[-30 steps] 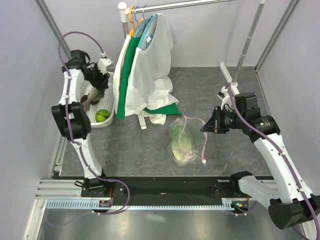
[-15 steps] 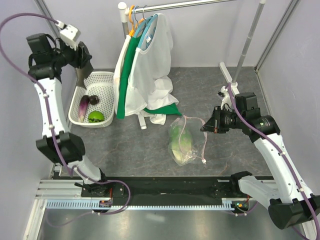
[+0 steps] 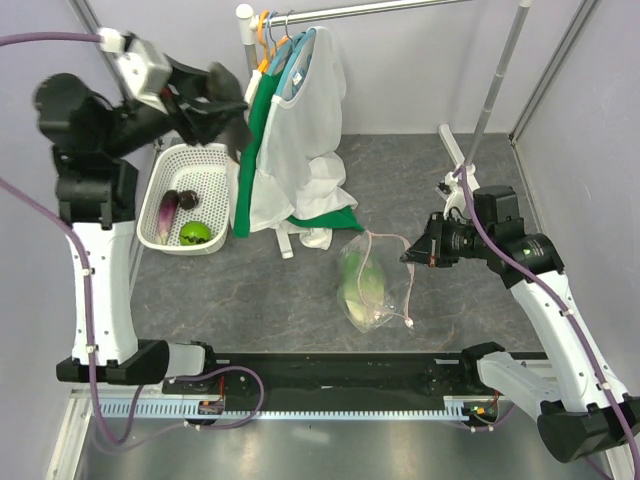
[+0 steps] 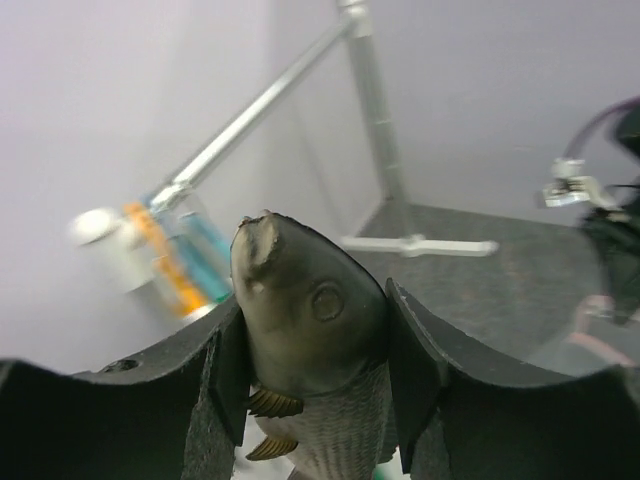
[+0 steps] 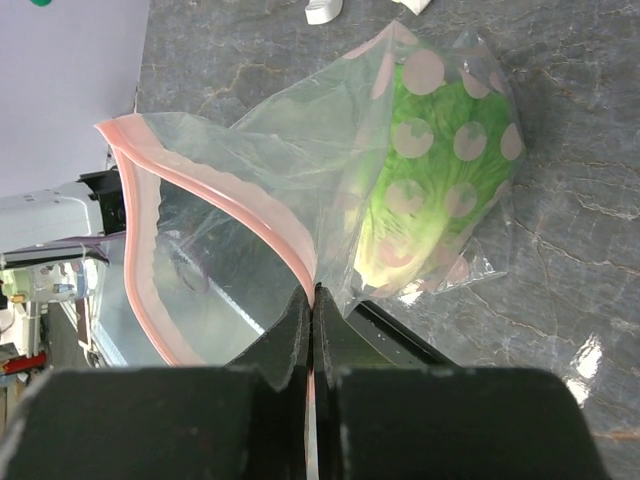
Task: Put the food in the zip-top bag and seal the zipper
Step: Pick up the fake fish from the bin, then place the fake fish in the zipper food storage bag.
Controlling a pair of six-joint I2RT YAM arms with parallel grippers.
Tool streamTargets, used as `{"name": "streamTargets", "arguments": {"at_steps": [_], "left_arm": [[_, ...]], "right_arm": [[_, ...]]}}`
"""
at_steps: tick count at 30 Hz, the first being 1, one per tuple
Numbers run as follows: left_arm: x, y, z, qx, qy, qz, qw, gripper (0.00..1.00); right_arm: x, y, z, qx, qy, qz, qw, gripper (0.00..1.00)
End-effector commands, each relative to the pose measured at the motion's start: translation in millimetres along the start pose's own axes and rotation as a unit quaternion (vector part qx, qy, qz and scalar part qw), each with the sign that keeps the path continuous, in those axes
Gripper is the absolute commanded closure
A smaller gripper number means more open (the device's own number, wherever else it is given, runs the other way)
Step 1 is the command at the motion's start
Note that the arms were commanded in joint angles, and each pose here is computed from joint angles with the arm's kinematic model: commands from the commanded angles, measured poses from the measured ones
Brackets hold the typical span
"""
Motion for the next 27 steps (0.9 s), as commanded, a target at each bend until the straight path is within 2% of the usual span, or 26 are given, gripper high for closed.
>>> {"name": "streamTargets", "arguments": {"at_steps": [1,2,4,6,8,9,10,12,14,17,20,27], "left_arm": [[-54.3,-22.4,36.9,0.006,-0.108,-0.081,0.991,0.77],[-80.3,-23.2,47.6,0.004,-0.152,-0.09,0.984,0.77],[-97.5,-35.9,62.5,0.012,-0.173,-0.118,0.978,0.79],[-128.1,-53.5,79.6,0.032,-0.228,-0.153,0.961,0.8],[-159.8,-58.1,90.2,0.024,-0.281,-0.157,0.946,0.79],[-171.0,-75.1,96.3,0.038,-0.293,-0.181,0.938,0.79],[-179.2,-72.0,101.5,0.016,-0.307,-0.177,0.935,0.79],[-204.2,-87.1,107.2,0.031,-0.346,-0.223,0.911,0.79],[-224.4,-87.1,113.5,0.017,-0.369,-0.221,0.902,0.8],[-251.2,-95.3,119.3,0.004,-0.389,-0.225,0.893,0.81],[-271.0,-111.0,130.2,0.017,-0.402,-0.227,0.887,0.82],[-273.5,-132.2,148.5,0.035,-0.399,-0.226,0.888,0.82]], "right_arm": [[8.5,8.6,-3.5,-0.027,0.021,-0.008,0.999,1.0],[8.0,7.5,-2.5,-0.025,0.022,-0.003,0.999,1.0],[8.2,8.1,-2.4,-0.027,0.022,-0.002,0.999,1.0],[7.6,8.2,-1.7,-0.026,0.022,0.001,0.999,1.0],[8.2,8.5,-1.8,-0.027,0.023,0.0,0.999,1.0],[8.4,8.6,-1.8,-0.029,0.024,0.001,0.999,1.0],[8.5,8.0,-1.9,-0.029,0.024,0.002,0.999,1.0],[8.2,7.7,-1.4,-0.03,0.024,0.004,0.999,1.0],[9.2,8.1,-2.7,-0.032,0.024,0.006,0.999,1.0],[11.8,8.0,-3.8,-0.034,0.029,0.016,0.999,1.0],[14.0,9.1,-2.8,-0.034,0.04,0.026,0.998,1.0],[19.7,11.2,-6.9,-0.035,0.05,0.024,0.998,1.0]]}}
Point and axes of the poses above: each gripper's point midway between its finger pads, its own z axis out along the fingers, its own x axis along the line the jaws close on, y = z × x, the point moved 6 cm from there along -z, back along the fingers, and after that the axes turned 11 degrees about -z, right-handed, at the moved point
